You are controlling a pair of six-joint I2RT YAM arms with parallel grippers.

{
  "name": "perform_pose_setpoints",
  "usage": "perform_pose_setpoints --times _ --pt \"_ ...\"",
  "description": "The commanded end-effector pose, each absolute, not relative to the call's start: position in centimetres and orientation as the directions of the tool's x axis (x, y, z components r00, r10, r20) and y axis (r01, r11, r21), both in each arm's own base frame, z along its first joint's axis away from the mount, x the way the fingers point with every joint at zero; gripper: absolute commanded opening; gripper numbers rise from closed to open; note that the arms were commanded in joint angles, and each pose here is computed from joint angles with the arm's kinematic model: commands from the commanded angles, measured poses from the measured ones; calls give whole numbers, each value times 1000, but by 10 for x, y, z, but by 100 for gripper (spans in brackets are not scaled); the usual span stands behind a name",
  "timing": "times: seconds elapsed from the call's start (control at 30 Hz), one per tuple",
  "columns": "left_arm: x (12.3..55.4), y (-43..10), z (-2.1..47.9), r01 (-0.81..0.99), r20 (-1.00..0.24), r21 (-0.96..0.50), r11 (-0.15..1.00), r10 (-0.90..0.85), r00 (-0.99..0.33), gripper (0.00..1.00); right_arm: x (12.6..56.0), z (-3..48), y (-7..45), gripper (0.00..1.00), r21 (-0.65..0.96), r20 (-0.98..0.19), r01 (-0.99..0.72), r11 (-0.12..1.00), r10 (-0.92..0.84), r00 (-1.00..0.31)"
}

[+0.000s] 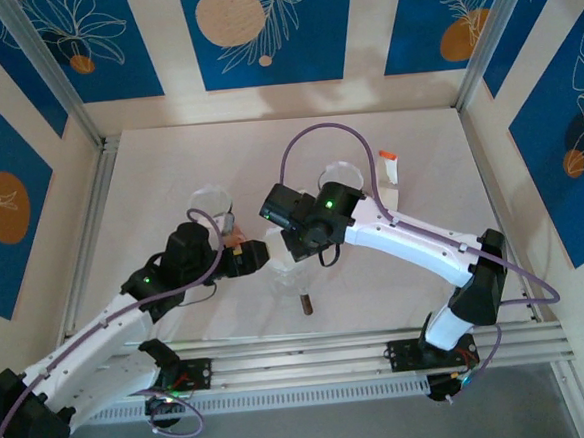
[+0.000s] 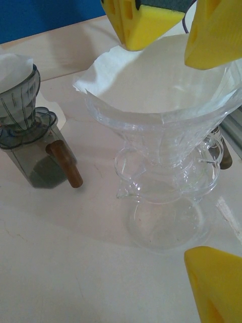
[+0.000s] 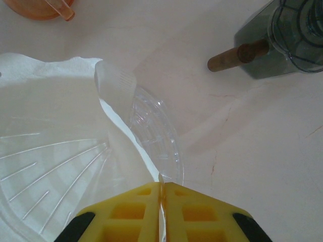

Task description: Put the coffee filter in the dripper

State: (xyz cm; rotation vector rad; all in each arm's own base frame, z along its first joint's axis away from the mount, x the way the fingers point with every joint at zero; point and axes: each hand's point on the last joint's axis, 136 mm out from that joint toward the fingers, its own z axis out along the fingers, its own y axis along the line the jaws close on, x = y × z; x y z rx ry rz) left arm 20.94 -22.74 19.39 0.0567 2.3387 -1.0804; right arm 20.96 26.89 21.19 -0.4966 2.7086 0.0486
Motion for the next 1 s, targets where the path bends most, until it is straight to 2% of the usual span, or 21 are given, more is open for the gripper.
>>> perform_pose_setpoints --times 0.0,0.53,0.6,0.7,0.77,0.87,0.97 --pt "210 -228 201 271 -504 -711 649 -203 -839 90 209 206 270 12 -32 -360 -337 941 -326 -874" --pt "205 -223 172 226 -461 -691 687 -178 -869 81 212 215 271 12 -22 -387 -335 942 -317 -866" --pt "205 -223 173 225 -461 -692 686 -179 -869 81 214 226 272 17 -16 -419 -337 942 -312 -853" --pt "205 -223 173 226 -461 -691 686 -179 -869 83 218 237 274 34 3 -455 -341 940 -302 -837" --pt "205 -223 172 225 -461 -692 686 -179 -869 84 219 237 274 38 14 -449 -341 940 -299 -842" --pt "205 -223 172 224 -460 -693 686 -180 -870 84 224 231 274 38 18 -434 -330 944 -290 -853" --pt "205 -223 172 225 -460 -692 686 -180 -869 84 229 225 278 33 26 -426 -333 943 -291 -857"
